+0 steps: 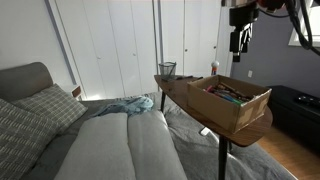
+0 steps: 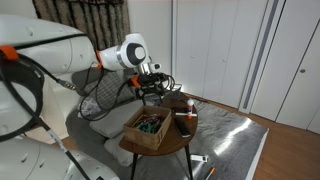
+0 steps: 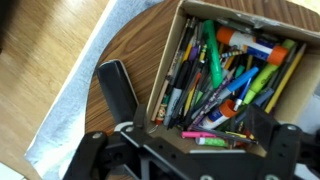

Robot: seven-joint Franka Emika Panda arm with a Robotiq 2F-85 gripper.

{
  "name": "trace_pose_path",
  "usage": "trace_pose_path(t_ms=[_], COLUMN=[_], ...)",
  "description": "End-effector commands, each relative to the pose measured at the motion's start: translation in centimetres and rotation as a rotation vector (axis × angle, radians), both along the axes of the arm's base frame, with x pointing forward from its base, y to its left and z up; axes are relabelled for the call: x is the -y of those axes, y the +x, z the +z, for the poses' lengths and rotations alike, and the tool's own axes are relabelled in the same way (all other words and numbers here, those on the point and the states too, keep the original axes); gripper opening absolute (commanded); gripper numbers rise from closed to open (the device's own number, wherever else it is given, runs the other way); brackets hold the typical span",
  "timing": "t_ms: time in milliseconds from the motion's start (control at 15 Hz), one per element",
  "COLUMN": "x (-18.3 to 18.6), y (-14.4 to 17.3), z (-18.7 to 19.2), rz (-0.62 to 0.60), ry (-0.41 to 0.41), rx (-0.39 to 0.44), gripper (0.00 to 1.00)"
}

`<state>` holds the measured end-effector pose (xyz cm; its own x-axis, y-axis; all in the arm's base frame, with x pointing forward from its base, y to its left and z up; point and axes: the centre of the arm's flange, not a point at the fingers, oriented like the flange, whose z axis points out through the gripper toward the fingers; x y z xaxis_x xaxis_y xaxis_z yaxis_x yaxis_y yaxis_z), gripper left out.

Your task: Pick up the glasses pouch from the table and put it in the cardboard box on the table

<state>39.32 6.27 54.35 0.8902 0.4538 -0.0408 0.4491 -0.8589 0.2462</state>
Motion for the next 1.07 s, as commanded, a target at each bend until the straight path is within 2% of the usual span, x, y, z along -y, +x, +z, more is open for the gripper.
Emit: trace_pose_path(t_ms=[0,133,200,267,400,800,1000], x=[6.0,8.8,9.9,8.2,9.2,8.3,11.9], y=[-0.4,-0.5,-0.5,0.3,0.3,0.3,-0.3], z=[-2.6,-3.7,-4.0,-3.5,-3.8,-3.7,-4.9], rz=[0.056,0.034,-0.022,-0.001,-0.016,0.001,0.089], ry=[0.066,0.121,0.158,0.099,0.108,0.097,0.065], rx=[0.01,0.015,0.002,-0.009,-0.016,-0.016,-0.002], gripper=[1.0,1.0,1.0,1.0,1.0,1.0,1.0])
